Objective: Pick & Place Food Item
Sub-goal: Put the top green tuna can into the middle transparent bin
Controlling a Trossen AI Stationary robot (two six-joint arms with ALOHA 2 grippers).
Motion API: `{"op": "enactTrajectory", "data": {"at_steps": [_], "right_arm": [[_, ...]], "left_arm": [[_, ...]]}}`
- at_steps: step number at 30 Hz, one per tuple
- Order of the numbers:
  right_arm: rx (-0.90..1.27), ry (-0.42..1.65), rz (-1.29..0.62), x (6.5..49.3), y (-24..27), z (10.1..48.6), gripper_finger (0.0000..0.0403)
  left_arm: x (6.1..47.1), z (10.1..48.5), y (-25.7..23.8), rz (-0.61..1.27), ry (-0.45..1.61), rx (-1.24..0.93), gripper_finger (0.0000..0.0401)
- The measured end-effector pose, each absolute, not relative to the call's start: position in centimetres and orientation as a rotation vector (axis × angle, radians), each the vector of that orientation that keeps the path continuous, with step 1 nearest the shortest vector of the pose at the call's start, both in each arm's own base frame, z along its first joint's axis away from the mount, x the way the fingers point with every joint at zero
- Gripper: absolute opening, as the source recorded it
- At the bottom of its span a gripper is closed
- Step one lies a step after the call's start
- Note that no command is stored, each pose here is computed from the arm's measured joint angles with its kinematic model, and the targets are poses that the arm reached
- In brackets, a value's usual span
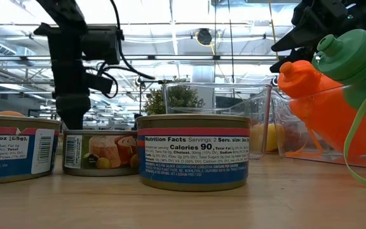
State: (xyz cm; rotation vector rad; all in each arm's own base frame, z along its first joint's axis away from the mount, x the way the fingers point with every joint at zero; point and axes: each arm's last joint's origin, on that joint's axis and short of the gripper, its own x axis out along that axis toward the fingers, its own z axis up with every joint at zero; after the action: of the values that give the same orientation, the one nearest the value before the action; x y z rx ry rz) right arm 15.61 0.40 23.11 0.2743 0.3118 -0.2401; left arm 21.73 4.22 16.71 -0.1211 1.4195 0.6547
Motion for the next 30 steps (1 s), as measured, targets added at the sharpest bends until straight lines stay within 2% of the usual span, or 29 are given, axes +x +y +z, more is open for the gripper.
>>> {"op": "enactTrajectory", "data": {"at_steps": [5, 11, 19, 23, 26, 30], "right_arm": [[0.276, 0.321, -0.243, 15.8, 0.4, 23.0, 0.0361], [0.275, 0.324, -0.243, 15.8, 0.4, 22.9, 0.0361], [0.275, 0.324, -0.243, 15.8, 0.4, 22.9, 0.0361], [0.281, 0.324, -0.244, 15.8, 0.4, 22.9, 0.0361], [0.282, 0.323, -0.244, 15.8, 0.4, 22.9, 0.0361], [0.282, 0.323, -0.244, 15.8, 0.4, 22.9, 0.0361]], "left_arm": [[21.4, 16.5, 5.8, 0.724, 1.441, -0.178, 0.0360], [21.7, 16.5, 6.3, 0.712, 1.388, -0.303, 0.0360], [23.1, 16.4, 5.3, 0.422, 1.315, -0.535, 0.0360], [23.8, 16.5, 4.3, 0.275, 1.285, -0.578, 0.0360], [23.9, 16.5, 3.6, 0.231, 1.293, -0.537, 0.0360], [23.8, 16.4, 3.4, 0.274, 1.308, -0.469, 0.0360]]}}
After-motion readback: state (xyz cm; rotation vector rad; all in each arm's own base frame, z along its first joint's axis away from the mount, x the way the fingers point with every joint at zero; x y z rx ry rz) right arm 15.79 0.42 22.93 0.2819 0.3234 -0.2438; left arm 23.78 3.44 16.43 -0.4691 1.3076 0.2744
